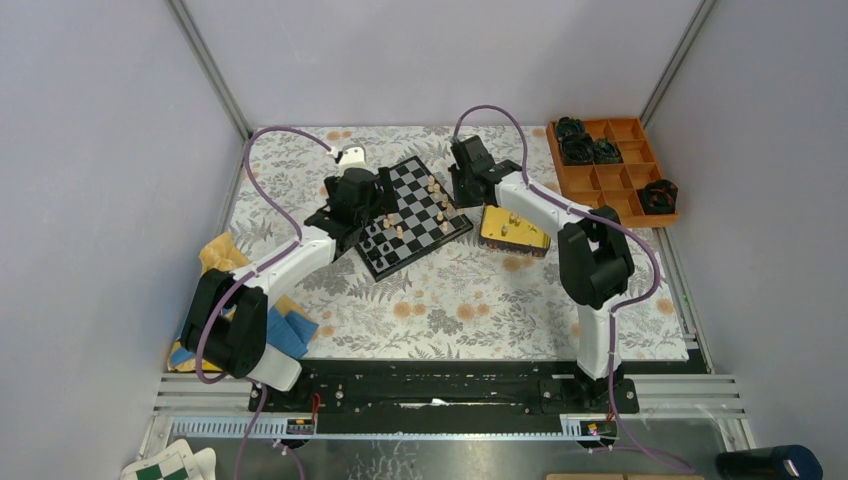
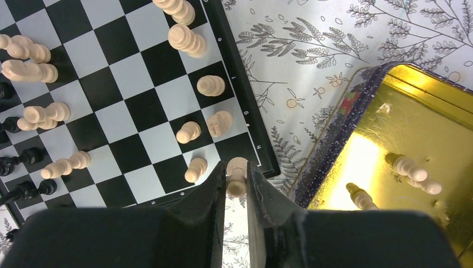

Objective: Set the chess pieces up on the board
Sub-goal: Place the chess piece on the chessboard.

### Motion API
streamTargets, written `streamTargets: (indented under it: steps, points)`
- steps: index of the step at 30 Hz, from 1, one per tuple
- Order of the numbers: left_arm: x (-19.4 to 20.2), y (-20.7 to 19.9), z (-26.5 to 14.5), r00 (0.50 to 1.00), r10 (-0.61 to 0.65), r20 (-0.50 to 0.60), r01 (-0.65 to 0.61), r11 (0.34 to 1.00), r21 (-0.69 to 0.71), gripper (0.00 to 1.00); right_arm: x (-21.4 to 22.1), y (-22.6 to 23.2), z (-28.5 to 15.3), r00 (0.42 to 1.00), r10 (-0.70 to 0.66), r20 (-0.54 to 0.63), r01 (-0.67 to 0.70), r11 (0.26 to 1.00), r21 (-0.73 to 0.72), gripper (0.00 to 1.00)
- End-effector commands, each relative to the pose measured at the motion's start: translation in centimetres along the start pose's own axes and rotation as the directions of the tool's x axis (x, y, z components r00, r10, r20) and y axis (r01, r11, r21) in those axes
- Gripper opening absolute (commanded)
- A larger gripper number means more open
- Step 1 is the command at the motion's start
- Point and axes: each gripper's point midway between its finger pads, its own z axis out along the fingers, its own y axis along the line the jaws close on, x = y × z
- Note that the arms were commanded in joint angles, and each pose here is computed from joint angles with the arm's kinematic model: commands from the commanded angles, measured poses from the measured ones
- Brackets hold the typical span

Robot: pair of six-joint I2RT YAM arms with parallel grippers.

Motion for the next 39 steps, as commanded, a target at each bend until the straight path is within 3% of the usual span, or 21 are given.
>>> streamTargets:
  steps: [1, 39]
  points:
    - [-1.2, 0.0, -0.5, 0.999, -0.025, 0.042, 0.025, 1.0, 0.012, 0.99, -0.6, 1.2, 0.3, 0.999, -0.019, 0.029, 0.02, 0.999, -0.036, 0.0]
    - [-0.5, 0.1, 0.1, 1.0, -0.017, 0.025, 0.017, 1.0, 0.006, 0.99, 1.8, 1.5, 3.3, 0.999, -0.038, -0.019, 0.037, 0.998, -0.058, 0.0]
